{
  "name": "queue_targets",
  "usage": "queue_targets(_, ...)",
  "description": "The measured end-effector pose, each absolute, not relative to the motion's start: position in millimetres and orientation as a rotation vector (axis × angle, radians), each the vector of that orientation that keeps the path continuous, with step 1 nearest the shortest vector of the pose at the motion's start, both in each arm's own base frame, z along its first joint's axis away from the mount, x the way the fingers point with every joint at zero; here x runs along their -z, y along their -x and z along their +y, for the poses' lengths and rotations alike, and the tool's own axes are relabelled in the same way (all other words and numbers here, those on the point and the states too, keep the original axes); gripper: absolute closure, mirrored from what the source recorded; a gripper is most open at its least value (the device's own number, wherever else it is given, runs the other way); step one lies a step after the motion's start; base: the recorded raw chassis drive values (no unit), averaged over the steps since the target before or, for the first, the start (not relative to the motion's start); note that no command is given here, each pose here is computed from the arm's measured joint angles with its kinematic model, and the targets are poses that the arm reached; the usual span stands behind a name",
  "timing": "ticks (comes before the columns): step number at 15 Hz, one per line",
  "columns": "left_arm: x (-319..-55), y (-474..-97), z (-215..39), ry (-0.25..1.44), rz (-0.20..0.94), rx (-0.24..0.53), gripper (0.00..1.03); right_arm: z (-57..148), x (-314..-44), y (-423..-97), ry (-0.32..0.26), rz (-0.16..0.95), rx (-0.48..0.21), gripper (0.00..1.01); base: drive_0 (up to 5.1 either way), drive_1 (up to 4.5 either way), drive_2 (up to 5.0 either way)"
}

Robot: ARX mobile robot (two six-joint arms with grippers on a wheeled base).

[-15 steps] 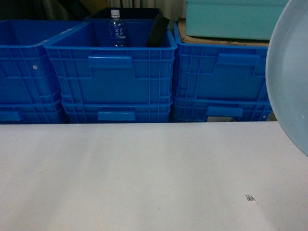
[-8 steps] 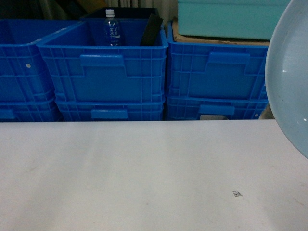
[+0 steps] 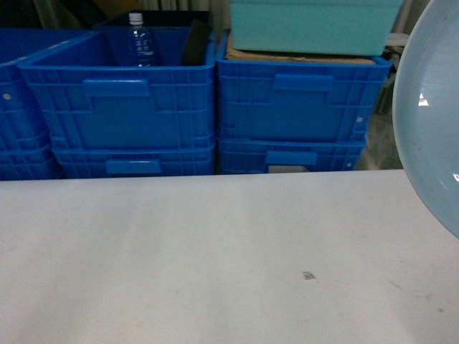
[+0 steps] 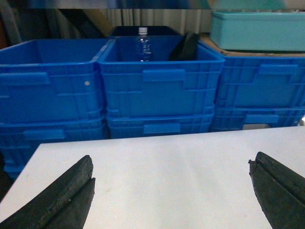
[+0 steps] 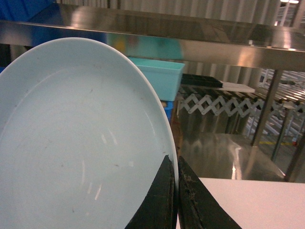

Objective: Place blue tray on left shelf second layer neatly

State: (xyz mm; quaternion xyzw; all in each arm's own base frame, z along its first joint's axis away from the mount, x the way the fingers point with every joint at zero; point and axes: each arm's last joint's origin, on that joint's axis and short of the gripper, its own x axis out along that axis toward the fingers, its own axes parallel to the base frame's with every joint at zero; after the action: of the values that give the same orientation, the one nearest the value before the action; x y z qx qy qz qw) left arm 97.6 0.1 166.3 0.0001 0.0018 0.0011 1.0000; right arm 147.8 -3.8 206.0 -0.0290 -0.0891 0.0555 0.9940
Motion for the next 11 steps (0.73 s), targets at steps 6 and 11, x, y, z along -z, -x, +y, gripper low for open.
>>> queue_targets(6, -166.3, -97.6, 0.0, 0.0, 0.004, 0.0, 0.05, -3.8, -206.4, -147.7, 0.059, -0.184, -0.11, 0.99, 3.2, -5.29, -2.6)
queue_targets(11, -166.4, -97.6, 0.0, 0.0, 0.002, 0.0, 0.05, -4.1, -205.8, -147.7, 0.058, -0.18, -0.105, 0.99, -0.4, -2.1, -1.6)
